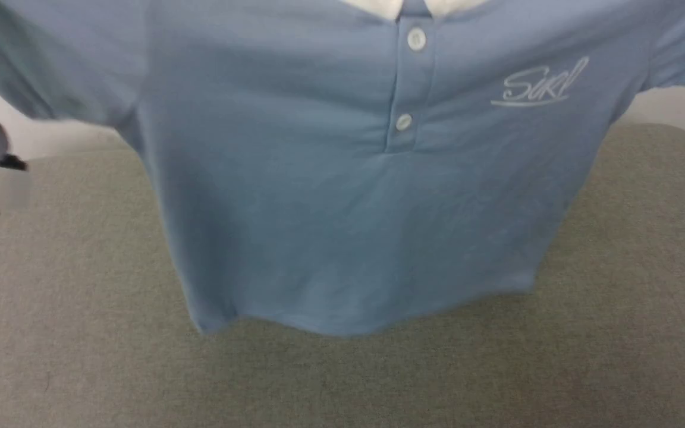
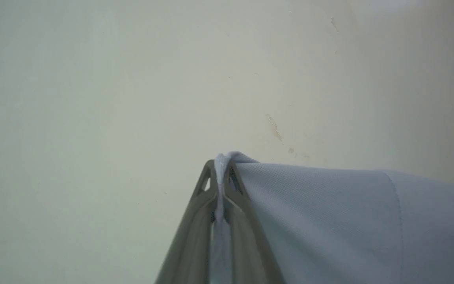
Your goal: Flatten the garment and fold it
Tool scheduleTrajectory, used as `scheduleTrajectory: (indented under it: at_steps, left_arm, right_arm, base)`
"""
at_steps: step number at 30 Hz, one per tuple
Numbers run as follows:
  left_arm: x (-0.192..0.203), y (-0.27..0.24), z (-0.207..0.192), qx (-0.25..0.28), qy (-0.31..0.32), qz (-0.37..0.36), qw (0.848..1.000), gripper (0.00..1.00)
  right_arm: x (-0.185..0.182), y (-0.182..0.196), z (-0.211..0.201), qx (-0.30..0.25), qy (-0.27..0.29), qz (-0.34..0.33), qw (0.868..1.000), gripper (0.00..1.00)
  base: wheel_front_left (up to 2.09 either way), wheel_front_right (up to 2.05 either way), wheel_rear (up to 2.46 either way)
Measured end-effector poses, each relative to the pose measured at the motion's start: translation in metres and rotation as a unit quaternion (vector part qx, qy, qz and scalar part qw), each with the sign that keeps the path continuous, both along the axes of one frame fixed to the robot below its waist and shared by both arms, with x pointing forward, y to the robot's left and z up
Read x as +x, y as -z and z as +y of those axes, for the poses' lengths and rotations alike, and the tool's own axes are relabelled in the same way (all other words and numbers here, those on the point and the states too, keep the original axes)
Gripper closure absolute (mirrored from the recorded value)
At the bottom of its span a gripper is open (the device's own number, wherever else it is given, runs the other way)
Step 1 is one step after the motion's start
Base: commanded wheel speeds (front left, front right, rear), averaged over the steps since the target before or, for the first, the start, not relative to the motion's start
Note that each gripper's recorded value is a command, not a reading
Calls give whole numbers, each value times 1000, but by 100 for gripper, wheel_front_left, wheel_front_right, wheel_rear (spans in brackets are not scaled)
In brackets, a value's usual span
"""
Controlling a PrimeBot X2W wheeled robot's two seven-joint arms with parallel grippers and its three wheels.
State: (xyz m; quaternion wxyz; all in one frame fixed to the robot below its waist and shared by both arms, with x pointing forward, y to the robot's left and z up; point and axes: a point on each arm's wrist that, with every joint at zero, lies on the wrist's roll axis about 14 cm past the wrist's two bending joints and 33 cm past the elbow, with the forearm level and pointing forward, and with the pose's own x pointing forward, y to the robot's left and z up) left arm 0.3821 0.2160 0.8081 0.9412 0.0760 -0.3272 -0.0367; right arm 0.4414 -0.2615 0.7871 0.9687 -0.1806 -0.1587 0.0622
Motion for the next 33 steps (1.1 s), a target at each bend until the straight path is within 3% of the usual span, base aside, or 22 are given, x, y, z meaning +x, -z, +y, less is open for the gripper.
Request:
scheduleTrajectory:
  at_steps: [4, 8, 20, 26, 33]
  left_arm:
    - [-7, -29, 2, 6, -1, -37, 999, 100]
    - [13, -28, 2, 13, 6, -5, 1000, 100]
    - [154, 14, -12, 15, 35, 108, 993, 100]
    - [222, 23, -32, -13, 48, 108, 993, 100]
    - [270, 11, -28, -41, 34, 48, 997, 100]
  right_arm:
    - [-9, -29, 0, -5, 3, -32, 999, 100]
    - [4, -39, 1, 2, 3, -31, 1000, 100]
    - [106, -29, -10, 4, 36, -12, 999, 100]
    - [162, -9, -12, 30, 46, -12, 998, 100]
    - [210, 4, -6, 65, 40, -42, 996, 100]
  base:
    - [0, 0, 0]
    - [0, 0, 0]
    - [0, 0, 0]
    - [0, 0, 0]
    - [0, 0, 0]
